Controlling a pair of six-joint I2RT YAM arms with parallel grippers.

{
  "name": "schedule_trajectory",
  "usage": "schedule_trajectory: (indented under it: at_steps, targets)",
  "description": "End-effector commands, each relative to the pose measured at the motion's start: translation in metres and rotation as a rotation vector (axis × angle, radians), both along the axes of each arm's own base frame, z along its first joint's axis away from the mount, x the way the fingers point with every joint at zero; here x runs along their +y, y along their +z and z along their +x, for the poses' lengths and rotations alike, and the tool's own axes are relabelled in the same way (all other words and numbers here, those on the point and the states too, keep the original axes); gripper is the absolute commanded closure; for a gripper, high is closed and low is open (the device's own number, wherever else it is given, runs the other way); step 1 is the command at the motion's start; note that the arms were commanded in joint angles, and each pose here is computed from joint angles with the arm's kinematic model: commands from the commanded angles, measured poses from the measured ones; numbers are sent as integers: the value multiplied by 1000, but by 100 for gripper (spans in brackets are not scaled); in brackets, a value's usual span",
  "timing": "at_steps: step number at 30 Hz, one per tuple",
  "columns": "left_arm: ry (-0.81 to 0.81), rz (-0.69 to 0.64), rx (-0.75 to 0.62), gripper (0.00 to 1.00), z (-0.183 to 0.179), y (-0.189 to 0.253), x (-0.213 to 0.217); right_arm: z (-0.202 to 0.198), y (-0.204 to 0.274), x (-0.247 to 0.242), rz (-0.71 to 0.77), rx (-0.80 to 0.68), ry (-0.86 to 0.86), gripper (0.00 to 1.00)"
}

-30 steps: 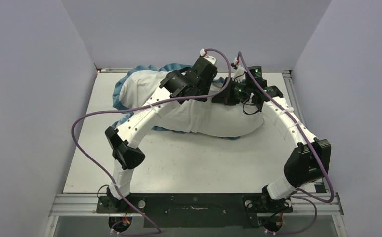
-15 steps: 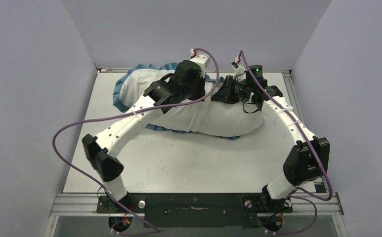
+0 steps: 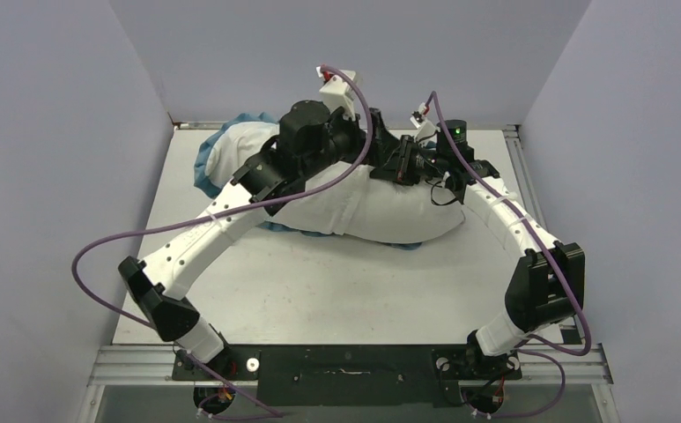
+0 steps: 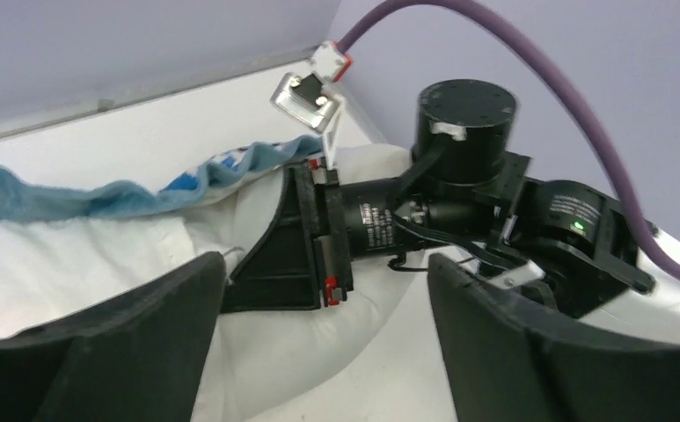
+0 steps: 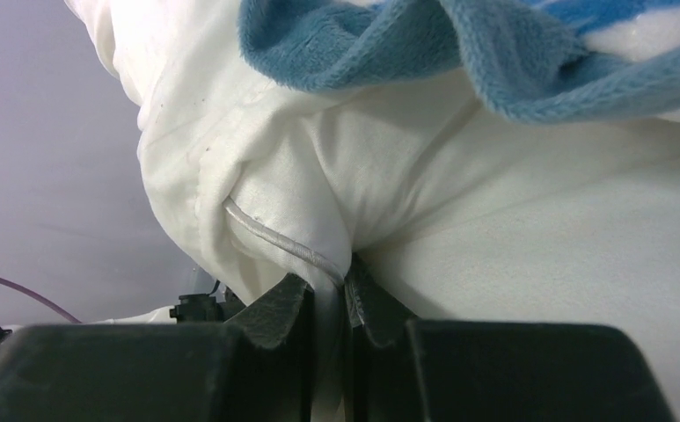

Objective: Put the pillow into the pillowcase
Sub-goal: Stuff the pillow into the pillowcase.

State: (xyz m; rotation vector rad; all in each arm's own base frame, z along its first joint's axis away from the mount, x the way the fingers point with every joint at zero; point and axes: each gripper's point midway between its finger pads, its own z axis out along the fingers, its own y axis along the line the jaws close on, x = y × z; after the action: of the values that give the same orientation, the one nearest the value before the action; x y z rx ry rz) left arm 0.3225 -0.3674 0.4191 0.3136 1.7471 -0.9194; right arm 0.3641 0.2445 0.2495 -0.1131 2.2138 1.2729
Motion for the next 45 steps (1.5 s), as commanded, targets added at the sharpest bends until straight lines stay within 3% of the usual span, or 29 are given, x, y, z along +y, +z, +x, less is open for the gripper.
schedule_trajectory:
  at_steps: [1,4,9,15,17,20,23,25,32,39,45]
  targets:
    - [182,271,63,1,24,-34,26,-7,-2,7,14,23,20,95]
    - [284,482,100,4,32,-68,40,-7,-4,5,3,31,13,95]
    - [408,704,154,4,38,-102,62,-7,-9,1,-16,40,3,95]
    - [444,820,187,1,46,-131,65,-8,-11,0,-21,48,2,95]
    - [463,824,182,17,49,-131,65,-7,-12,0,-21,48,2,95]
    - [535,810,157,66,54,-119,73,-7,-12,0,-22,52,1,95]
    - [596,781,118,93,55,-98,85,-7,-12,0,-22,52,1,95]
    - [576,757,97,100,53,-87,83,-6,-14,0,-22,55,3,95]
    - [234,519,46,100,23,-38,34,-3,-11,3,-7,49,9,95]
    - [9,195,4,100,-3,21,-13,-4,6,10,56,9,38,95]
    - [-123,-4,62,100,-4,43,-37,-8,28,14,113,-53,66,95]
